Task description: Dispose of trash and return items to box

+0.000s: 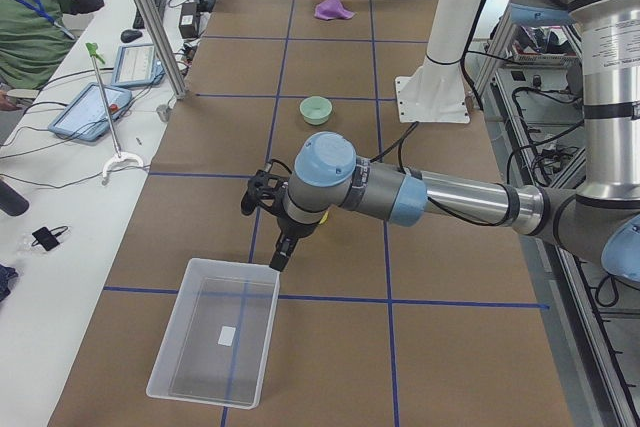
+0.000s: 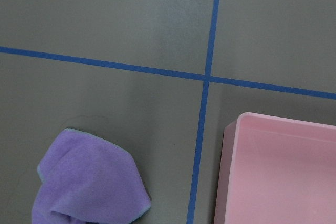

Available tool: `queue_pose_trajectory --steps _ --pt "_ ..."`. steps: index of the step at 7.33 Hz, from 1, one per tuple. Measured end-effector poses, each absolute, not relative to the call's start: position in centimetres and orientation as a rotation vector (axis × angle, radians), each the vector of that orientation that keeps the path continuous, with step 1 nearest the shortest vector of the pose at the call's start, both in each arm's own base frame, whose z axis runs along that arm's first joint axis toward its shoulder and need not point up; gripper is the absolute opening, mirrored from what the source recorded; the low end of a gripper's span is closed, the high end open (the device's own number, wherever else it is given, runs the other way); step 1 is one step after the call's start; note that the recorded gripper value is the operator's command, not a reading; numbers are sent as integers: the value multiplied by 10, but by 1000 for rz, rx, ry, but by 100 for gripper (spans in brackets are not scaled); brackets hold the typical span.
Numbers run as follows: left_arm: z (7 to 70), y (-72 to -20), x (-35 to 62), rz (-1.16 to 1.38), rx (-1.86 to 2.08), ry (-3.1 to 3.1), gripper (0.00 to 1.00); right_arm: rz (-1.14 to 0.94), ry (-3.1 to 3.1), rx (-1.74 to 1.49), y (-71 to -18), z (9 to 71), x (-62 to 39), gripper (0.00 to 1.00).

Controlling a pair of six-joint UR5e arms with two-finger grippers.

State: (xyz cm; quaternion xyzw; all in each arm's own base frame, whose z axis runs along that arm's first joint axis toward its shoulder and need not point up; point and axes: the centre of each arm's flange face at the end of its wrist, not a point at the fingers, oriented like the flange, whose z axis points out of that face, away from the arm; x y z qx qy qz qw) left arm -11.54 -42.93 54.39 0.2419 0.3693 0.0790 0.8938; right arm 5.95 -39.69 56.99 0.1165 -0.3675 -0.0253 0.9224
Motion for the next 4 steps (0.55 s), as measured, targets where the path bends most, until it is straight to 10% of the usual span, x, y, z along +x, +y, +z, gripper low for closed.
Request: queue_pose_trajectory --steps 4 --pt "552 -431 -95 181 595 853 99 -58 -780 254 -399 563 58 100"
